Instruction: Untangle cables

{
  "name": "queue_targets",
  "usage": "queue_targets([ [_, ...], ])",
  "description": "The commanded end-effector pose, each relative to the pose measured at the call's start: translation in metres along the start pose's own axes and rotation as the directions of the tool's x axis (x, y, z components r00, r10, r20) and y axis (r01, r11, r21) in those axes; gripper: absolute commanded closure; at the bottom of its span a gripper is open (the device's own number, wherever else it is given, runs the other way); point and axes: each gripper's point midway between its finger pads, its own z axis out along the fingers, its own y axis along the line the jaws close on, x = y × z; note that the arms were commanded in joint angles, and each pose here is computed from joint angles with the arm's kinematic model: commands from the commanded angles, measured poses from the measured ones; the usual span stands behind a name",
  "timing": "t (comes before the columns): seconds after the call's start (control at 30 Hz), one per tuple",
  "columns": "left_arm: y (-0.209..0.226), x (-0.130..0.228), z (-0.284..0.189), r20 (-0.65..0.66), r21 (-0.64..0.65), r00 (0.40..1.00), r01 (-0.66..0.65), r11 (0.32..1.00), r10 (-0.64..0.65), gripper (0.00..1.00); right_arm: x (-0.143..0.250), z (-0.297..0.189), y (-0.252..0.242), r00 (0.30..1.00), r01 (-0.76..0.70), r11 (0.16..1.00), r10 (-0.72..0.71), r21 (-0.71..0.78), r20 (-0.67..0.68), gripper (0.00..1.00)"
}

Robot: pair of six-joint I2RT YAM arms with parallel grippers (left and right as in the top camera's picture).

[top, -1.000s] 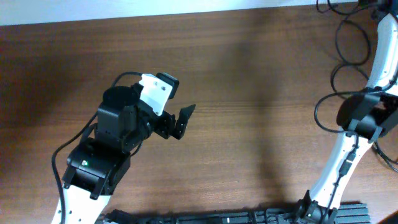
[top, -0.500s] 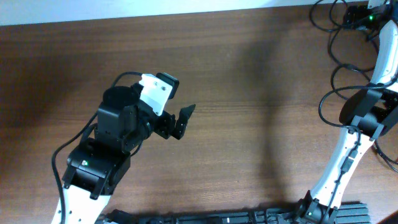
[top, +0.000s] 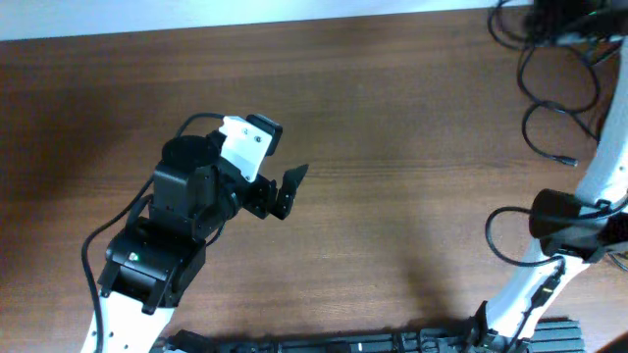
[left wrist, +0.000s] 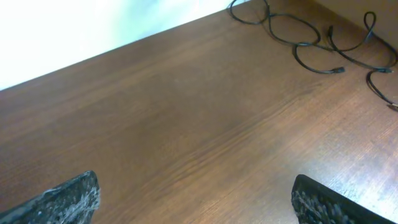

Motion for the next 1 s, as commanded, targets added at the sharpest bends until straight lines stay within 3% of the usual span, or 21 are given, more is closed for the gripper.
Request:
queue_targets([
  [0.0,0.0,-0.003,-0.002,0.009,-0.008,1.0,-0.001,1.0,0.001,0.01,0.023,-0.009,0.04,0.994,0.023,0.997,-0.031,-0.071,-0.103,0.01],
  [0.07,0.0,-0.003,-0.002,0.009,-0.008,1.0,-0.001,1.0,0.001,0.01,0.039,-0.01,0.061,0.982,0.04,0.993,-0.06,-0.114,-0.179,0.01],
  [0.27,0.0,-0.003,-0.002,0.009,-0.008,1.0,-0.001,1.0,0.001,0.01,0.036,-0.009,0.095,0.976,0.105,0.981,-0.132,-0.161,-0.172,0.01],
  [0.97,0.0,-0.003,-0.002,0.009,-0.008,1.0,-0.001,1.0,0.001,0.01,0.036,-0.009,0.094,0.976,0.107,0.982,-0.134,-0.157,-0.174,0.01],
])
